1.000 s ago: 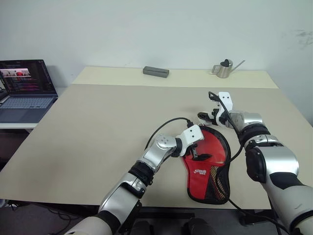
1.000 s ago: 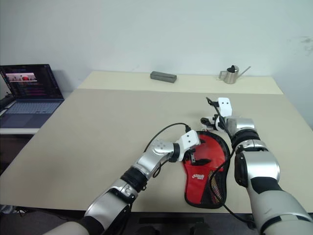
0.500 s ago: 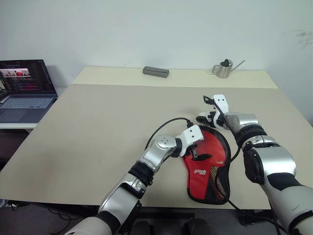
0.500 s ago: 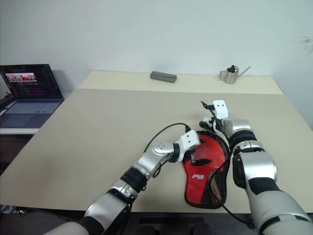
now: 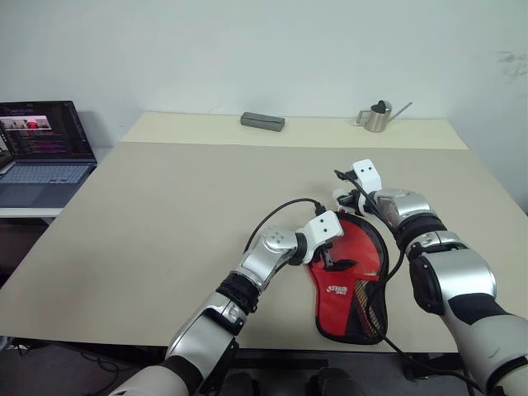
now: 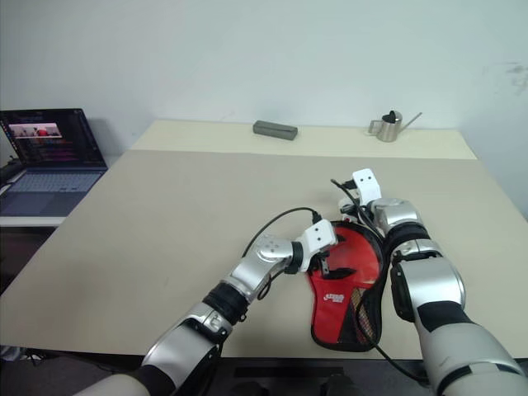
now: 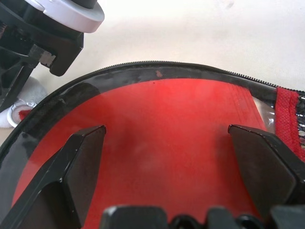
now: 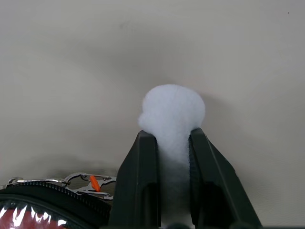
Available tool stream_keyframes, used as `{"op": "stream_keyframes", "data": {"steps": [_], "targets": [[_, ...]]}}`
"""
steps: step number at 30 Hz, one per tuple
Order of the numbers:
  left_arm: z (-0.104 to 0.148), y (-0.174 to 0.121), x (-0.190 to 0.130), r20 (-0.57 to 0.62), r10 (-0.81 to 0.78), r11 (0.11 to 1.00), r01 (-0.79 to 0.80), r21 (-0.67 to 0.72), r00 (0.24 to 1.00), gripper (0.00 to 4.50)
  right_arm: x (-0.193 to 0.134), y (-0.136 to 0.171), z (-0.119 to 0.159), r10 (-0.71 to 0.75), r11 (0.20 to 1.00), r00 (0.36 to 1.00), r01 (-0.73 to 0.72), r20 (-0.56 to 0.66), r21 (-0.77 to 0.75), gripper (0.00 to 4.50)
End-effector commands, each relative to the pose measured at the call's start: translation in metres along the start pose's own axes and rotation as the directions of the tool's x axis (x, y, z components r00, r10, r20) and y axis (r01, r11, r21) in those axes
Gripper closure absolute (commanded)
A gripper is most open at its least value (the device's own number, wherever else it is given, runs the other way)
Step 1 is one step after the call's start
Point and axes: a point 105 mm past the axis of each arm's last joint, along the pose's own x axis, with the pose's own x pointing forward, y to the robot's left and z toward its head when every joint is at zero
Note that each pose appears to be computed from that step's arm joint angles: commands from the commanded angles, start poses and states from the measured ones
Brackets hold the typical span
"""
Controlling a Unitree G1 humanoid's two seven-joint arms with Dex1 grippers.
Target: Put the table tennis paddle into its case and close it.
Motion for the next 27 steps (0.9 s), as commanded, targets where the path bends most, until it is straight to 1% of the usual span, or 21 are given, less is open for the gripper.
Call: {"op": "stream_keyframes", "data": {"steps": [1,5,8,17,24,27], "targets": [[-0.077,-0.036,-0.001,-0.267,-0.108,0.991,0.083,-0.101,0.958,0.00,-0.003,0.002,0.022,0.004,1.000,0.997,-0.003,0.072,-0.009,4.19],[-0.079,-0.035,-0.002,-0.275,-0.104,0.992,0.079,-0.102,0.956,0.00,-0.006,-0.001,0.028,0.002,1.000,0.996,-0.002,0.087,-0.006,4.19],[-0.080,-0.036,-0.002,-0.277,-0.106,0.991,0.079,-0.106,0.955,0.00,-0.011,-0.012,0.028,-0.033,0.999,0.995,0.033,0.094,-0.003,4.19],[-0.082,-0.040,-0.001,-0.276,-0.115,0.989,0.085,-0.118,0.954,0.00,-0.028,-0.054,0.007,-0.155,0.988,0.986,0.154,0.054,0.021,4.19],[-0.082,-0.043,0.001,-0.275,-0.123,0.988,0.092,-0.122,0.954,0.00,-0.041,-0.070,0.007,-0.168,0.986,0.984,0.167,0.055,0.029,4.19],[-0.082,-0.043,0.001,-0.275,-0.124,0.988,0.093,-0.122,0.953,0.00,-0.048,-0.077,0.002,-0.170,0.985,0.984,0.169,0.049,0.026,4.19]]}}
